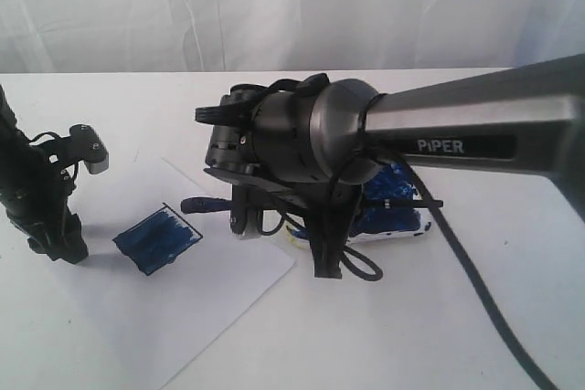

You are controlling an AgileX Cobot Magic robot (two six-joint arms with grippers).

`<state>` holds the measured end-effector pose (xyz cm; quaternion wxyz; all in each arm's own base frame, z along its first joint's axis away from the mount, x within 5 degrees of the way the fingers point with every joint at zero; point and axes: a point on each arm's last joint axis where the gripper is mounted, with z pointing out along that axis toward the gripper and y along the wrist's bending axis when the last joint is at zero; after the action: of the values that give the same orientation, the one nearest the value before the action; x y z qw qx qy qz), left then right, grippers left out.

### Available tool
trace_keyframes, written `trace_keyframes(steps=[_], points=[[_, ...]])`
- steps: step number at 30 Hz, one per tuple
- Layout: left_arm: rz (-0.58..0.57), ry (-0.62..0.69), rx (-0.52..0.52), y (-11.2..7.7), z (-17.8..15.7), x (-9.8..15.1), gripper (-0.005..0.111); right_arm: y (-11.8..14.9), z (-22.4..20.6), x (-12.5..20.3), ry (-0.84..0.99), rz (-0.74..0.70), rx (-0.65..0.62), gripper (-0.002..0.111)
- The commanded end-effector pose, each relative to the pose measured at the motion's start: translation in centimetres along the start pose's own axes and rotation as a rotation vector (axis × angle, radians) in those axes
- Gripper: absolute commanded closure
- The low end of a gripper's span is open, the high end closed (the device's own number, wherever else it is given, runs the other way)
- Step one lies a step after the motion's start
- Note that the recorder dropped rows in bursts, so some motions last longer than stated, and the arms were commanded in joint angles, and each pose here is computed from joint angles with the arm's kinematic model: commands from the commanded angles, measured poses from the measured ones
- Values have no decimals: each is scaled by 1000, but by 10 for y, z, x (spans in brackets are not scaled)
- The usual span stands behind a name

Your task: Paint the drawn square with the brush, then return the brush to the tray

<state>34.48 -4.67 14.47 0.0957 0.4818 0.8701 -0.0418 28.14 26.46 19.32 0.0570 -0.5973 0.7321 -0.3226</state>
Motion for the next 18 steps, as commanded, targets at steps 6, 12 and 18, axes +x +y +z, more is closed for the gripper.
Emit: trace_keyframes(steps=[6,12,18], points=[[-16,42,56,-5,13,7,43,0,11,-18,1,30,0,108],[-16,42,56,-5,13,7,43,-14,8,-31,-12,1,56,108],[-16,42,56,-5,13,7,43,-16,7,-42,12,-174,180,108]])
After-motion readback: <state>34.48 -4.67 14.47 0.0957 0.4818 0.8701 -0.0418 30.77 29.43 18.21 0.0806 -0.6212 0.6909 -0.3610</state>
